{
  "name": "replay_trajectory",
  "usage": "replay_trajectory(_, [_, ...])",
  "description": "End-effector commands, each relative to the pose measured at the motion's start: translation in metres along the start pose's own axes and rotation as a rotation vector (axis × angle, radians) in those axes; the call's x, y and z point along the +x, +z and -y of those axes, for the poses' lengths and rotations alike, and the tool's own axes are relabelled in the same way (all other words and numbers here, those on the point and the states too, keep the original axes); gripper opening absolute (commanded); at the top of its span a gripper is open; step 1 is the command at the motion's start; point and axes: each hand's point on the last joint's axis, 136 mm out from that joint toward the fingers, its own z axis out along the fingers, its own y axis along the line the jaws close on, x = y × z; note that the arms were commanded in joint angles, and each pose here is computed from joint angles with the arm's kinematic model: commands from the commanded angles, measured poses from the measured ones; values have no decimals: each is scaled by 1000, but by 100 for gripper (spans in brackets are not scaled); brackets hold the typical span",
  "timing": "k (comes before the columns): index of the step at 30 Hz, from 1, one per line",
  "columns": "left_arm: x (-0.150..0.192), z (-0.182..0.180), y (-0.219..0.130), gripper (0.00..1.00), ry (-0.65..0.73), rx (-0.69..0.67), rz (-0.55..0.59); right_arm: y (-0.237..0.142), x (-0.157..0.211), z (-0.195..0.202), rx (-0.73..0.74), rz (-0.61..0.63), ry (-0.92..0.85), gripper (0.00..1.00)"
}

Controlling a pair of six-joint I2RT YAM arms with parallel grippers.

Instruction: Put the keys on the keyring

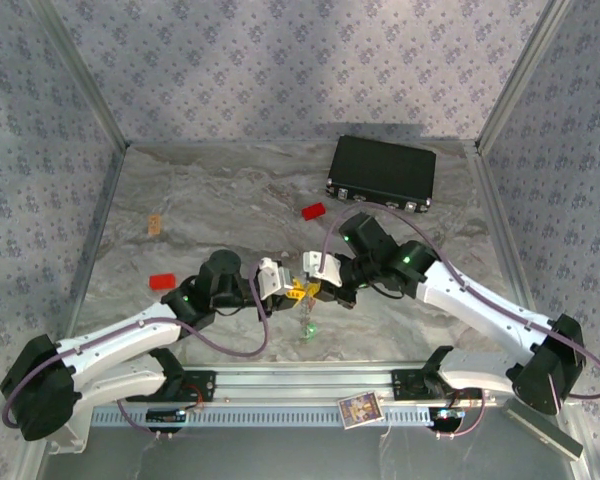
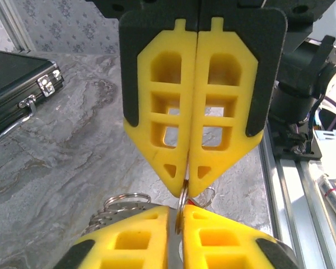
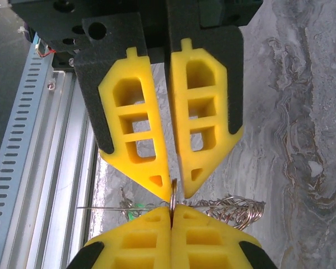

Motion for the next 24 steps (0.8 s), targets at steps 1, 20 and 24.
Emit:
replay_trajectory(1, [-18,2,0,10,37,22,42,-2,-13,-5,-23,17,-38,0])
replay_trajectory(20, [-35,0,-11,0,-15,-31,288,-14,-10,6,66,287,104,30])
replay_trajectory(24, [-35,2,-9,0,-36,-11,310,-7,-3,5,54,278,129,31])
